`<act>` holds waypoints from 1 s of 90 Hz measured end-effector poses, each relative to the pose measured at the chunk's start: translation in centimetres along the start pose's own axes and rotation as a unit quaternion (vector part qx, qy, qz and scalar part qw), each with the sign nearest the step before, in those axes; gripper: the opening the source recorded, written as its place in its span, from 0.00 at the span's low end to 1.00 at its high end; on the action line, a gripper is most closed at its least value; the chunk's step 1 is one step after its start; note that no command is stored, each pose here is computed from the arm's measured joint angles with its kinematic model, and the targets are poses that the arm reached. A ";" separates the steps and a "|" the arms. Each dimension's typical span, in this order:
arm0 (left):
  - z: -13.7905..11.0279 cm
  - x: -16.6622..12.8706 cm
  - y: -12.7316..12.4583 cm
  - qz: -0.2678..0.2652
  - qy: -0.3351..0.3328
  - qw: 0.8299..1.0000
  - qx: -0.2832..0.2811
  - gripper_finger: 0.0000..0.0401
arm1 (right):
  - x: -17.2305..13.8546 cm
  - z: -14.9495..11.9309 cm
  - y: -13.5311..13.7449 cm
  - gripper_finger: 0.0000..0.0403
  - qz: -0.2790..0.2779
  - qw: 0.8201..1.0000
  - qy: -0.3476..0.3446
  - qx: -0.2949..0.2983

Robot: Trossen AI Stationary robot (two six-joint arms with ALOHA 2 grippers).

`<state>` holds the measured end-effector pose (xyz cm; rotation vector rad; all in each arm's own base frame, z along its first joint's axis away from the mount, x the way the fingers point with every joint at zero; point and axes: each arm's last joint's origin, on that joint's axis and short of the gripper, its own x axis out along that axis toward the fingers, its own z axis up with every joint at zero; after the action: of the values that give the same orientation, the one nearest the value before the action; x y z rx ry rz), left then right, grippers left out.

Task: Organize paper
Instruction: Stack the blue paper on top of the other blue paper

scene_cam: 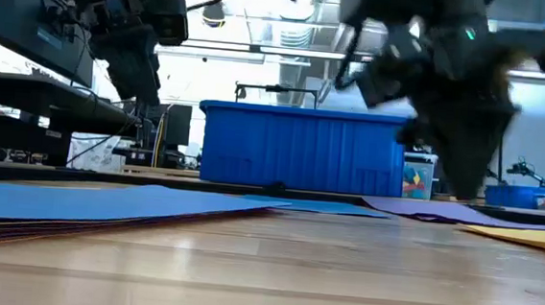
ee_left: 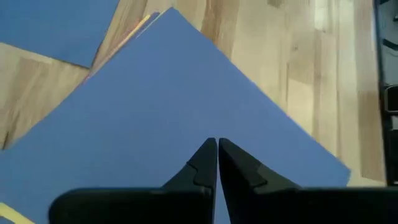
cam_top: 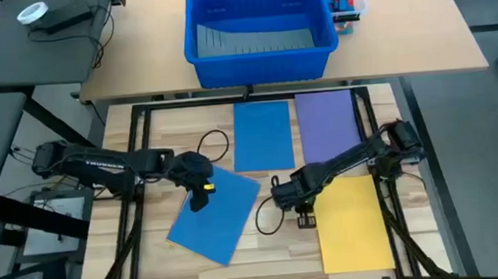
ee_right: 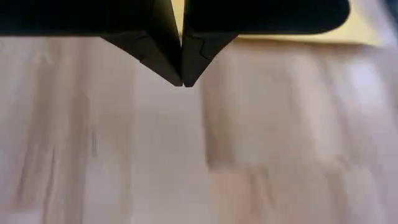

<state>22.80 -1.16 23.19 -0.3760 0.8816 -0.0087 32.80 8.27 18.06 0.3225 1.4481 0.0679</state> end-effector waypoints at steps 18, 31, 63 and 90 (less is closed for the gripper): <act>-1.5 0.2 0.6 0.020 0.062 0.997 0.034 0.00 | 0.1 3.0 -1.6 0.10 0.098 0.955 -0.118 0.254; -3.7 2.1 1.8 0.024 0.069 0.997 0.039 0.00 | 1.1 4.1 -3.4 0.28 0.183 0.884 -0.184 0.388; -6.6 4.5 3.3 0.002 -0.007 0.999 0.051 0.00 | 5.4 5.1 -4.2 0.49 0.194 0.790 -0.233 0.533; -7.2 4.7 3.5 -0.004 -0.016 0.998 0.057 0.00 | 5.7 5.8 -4.8 0.44 0.200 0.776 -0.268 0.535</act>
<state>19.88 -0.99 14.36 -0.2712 0.8447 -0.0596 38.46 4.02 11.88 1.4659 0.6810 -0.4991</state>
